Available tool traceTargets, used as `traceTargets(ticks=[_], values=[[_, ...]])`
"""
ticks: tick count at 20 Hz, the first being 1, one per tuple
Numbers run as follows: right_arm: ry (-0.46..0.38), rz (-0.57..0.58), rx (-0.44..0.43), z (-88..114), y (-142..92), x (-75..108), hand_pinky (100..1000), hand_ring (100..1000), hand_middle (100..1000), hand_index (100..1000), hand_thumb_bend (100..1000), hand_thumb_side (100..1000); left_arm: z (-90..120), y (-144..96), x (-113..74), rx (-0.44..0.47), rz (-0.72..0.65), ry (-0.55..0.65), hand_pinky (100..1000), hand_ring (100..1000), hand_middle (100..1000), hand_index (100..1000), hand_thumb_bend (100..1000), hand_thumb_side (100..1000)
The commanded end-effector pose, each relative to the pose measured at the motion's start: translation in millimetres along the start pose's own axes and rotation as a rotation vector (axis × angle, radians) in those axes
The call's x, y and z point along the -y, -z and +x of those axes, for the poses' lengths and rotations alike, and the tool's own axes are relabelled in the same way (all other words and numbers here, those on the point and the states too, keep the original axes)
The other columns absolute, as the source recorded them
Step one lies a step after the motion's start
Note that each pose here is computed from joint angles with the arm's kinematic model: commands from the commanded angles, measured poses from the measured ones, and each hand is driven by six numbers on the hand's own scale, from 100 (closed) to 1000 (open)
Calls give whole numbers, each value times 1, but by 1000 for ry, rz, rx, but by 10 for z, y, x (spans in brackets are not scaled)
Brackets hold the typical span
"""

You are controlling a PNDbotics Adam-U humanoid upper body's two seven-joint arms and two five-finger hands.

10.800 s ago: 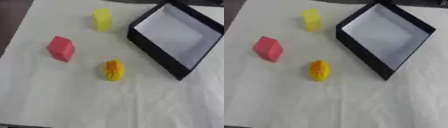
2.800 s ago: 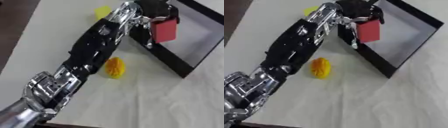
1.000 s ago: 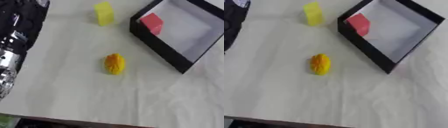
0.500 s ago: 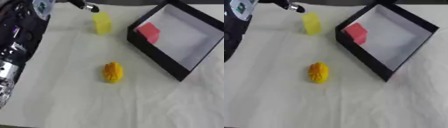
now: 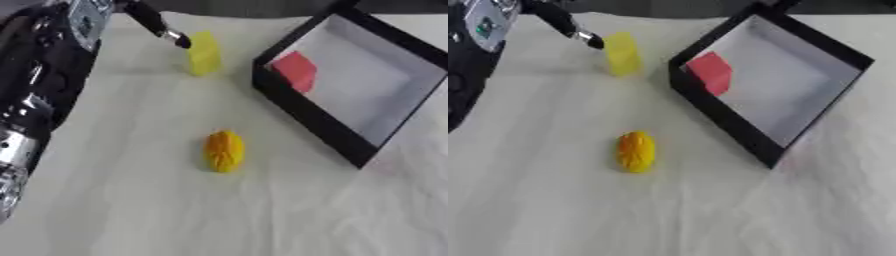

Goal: Pick up objects on the table and place them in the box.

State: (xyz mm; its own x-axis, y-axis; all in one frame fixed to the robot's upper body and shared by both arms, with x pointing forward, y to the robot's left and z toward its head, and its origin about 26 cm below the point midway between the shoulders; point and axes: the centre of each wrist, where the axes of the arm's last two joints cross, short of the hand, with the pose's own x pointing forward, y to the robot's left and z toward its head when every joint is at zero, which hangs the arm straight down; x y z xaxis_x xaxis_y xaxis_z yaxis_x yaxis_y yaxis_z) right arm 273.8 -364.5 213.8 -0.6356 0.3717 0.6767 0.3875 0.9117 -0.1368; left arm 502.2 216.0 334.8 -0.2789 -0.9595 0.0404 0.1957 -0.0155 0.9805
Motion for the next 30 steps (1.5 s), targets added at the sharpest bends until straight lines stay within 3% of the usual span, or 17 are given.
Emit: traceTargets(ticks=[1,9,30], values=[[-10,17,38,82,60,-1,958,876,838,885,100,569,37,-89,-208,8,19,13,885,895,877,909,808,522],[-6,27,37,85,66,-23,960,879,838,887,100,569,83,-73,-207,28,-9,-2,888,894,877,906,802,532],[4,23,25,90,80,-60,965,881,839,890,100,575,83,63,3,-20,-45,-123,881,886,866,887,791,579]])
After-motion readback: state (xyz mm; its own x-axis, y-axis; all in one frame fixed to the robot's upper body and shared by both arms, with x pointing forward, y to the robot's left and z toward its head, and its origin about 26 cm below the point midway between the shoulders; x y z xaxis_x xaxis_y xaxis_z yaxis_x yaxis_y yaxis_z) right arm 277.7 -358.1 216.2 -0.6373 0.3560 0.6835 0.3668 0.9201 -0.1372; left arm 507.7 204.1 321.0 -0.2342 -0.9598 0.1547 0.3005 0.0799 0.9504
